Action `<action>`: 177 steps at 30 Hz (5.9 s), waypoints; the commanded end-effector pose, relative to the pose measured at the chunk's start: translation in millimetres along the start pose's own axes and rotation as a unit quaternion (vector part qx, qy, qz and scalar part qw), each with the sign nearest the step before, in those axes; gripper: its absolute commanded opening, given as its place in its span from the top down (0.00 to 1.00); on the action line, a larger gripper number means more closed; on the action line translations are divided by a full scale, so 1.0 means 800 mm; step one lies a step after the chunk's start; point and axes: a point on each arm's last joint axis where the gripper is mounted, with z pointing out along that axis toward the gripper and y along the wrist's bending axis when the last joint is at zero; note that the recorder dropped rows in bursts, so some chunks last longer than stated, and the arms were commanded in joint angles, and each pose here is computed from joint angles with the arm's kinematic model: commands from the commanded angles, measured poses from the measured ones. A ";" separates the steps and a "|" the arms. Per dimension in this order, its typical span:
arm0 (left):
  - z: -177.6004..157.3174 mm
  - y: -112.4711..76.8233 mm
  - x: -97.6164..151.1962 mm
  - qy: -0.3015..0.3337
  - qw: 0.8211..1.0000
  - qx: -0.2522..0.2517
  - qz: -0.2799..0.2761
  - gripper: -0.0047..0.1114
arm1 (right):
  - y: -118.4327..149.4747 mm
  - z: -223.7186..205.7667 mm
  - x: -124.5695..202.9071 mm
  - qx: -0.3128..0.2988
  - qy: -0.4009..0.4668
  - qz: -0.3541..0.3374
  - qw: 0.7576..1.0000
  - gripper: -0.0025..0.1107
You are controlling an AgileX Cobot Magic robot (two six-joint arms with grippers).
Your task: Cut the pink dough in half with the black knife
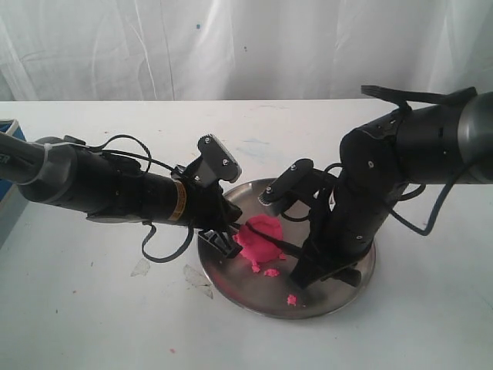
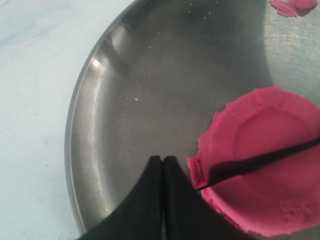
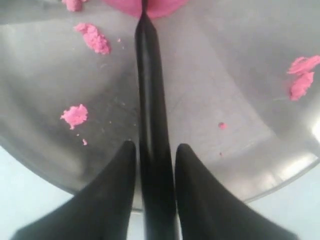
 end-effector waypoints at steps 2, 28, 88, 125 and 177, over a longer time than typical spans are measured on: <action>0.000 -0.001 0.004 0.006 1.000 0.002 0.004 0.96 | -0.001 -0.002 -0.001 0.001 0.004 -0.001 1.000 0.74; 0.000 -0.001 0.004 0.006 1.000 0.002 0.004 0.96 | 0.002 0.023 0.007 -0.008 0.035 -0.004 0.999 0.98; 0.000 0.000 0.005 0.009 1.000 -0.001 0.005 0.96 | 0.003 0.044 0.006 -0.012 0.043 -0.002 0.999 0.98; 0.000 0.000 0.006 0.012 1.000 -0.003 0.006 0.96 | 0.000 0.052 -0.005 -0.001 -0.005 -0.002 1.000 0.98; -0.395 -0.017 0.033 0.062 0.907 -0.411 -0.069 0.96 | 0.000 0.039 -0.003 -0.019 0.068 0.000 0.997 0.98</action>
